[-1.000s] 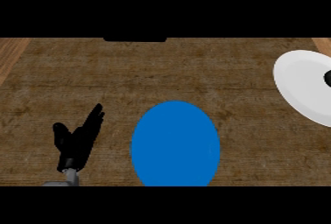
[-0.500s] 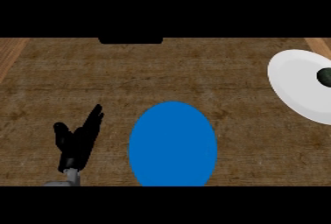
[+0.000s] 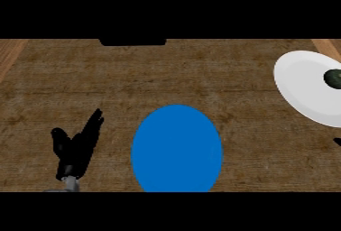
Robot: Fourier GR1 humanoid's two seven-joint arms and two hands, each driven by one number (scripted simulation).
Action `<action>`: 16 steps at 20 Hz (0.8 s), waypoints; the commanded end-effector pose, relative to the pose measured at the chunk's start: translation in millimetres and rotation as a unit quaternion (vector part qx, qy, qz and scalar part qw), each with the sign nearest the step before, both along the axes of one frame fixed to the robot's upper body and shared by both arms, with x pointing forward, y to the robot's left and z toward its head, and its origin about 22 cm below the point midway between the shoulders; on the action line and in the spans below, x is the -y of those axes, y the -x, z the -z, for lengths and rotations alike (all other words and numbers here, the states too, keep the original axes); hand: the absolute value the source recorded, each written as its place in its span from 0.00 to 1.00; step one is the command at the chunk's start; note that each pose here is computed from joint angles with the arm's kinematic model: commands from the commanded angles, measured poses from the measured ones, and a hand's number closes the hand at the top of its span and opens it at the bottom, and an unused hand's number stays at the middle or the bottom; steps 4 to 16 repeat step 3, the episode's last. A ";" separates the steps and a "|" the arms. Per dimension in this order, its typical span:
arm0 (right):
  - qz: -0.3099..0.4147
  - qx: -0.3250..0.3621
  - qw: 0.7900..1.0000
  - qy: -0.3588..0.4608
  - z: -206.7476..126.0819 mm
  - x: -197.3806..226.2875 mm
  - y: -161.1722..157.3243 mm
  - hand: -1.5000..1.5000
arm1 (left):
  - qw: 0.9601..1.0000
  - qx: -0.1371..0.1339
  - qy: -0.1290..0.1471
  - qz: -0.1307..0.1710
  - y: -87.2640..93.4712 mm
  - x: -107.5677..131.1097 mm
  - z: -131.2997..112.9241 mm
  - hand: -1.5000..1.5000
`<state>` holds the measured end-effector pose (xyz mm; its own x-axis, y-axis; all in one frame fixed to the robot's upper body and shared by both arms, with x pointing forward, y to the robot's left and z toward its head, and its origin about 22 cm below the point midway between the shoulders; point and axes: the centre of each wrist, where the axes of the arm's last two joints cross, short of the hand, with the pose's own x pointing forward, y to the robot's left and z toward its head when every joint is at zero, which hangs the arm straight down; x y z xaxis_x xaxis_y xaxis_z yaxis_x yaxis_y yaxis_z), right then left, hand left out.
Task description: Pick the squash from the plate and place it in the plate
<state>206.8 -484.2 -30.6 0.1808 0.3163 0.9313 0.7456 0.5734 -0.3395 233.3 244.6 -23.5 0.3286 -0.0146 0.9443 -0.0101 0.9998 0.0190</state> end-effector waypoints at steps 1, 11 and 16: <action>0.003 -0.016 1.000 0.005 -0.1 -12.3 16.3 0.00 | 1.000 -0.026 0.008 0.003 10.4 5.2 18.5 0.50; 0.008 -0.009 1.000 0.004 -11.9 -23.7 31.6 0.00 | 1.000 -0.022 -0.002 -0.004 1.5 6.0 4.8 0.50; 0.008 -0.009 1.000 0.004 -11.9 -23.7 31.6 0.00 | 1.000 -0.022 -0.002 -0.004 1.5 6.0 4.8 0.50</action>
